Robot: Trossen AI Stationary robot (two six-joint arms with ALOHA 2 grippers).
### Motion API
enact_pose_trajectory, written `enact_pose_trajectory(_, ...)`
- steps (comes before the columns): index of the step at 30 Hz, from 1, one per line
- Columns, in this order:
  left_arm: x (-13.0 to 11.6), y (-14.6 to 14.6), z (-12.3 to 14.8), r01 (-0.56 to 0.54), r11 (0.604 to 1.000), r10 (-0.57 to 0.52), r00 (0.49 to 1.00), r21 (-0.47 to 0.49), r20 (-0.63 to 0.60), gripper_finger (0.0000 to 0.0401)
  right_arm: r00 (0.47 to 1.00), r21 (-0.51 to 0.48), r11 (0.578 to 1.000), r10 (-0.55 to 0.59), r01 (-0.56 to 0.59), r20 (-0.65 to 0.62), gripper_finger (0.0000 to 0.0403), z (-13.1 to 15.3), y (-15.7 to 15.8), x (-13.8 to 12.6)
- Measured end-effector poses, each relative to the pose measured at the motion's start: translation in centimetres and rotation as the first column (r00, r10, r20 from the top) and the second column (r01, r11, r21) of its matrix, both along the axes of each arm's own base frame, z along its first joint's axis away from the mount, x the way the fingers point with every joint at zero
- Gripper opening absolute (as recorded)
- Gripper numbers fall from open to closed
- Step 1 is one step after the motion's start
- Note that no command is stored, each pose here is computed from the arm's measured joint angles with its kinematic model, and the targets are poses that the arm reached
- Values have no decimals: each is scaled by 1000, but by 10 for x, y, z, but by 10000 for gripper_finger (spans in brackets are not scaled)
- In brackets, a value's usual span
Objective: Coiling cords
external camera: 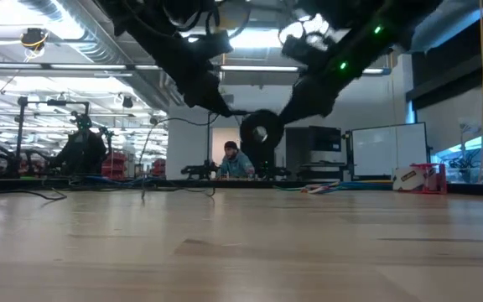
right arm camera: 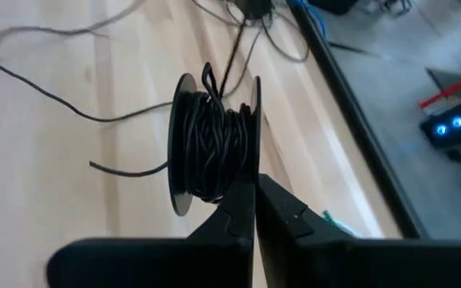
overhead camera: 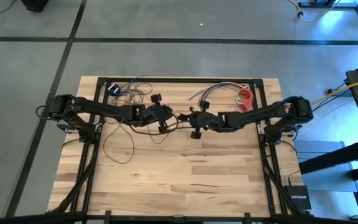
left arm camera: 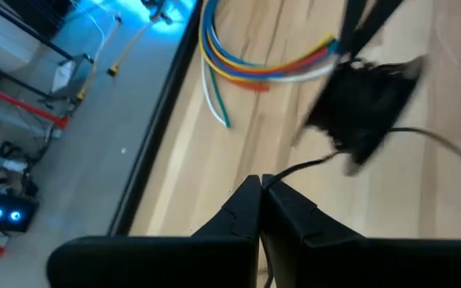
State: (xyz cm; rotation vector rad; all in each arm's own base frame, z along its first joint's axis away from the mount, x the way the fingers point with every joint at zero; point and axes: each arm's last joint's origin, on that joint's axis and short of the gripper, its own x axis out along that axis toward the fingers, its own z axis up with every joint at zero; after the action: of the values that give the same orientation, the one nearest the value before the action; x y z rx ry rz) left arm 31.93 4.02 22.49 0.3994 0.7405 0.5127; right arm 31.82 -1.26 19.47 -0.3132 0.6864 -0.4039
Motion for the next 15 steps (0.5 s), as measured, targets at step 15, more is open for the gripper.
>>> enact_pose_trajectory(15, 6, -4, -24, -26, 993, 22, 999, -113, -41, 4, 999, 39, 999, 36, -36, -7, 5, -40, -2, 21)
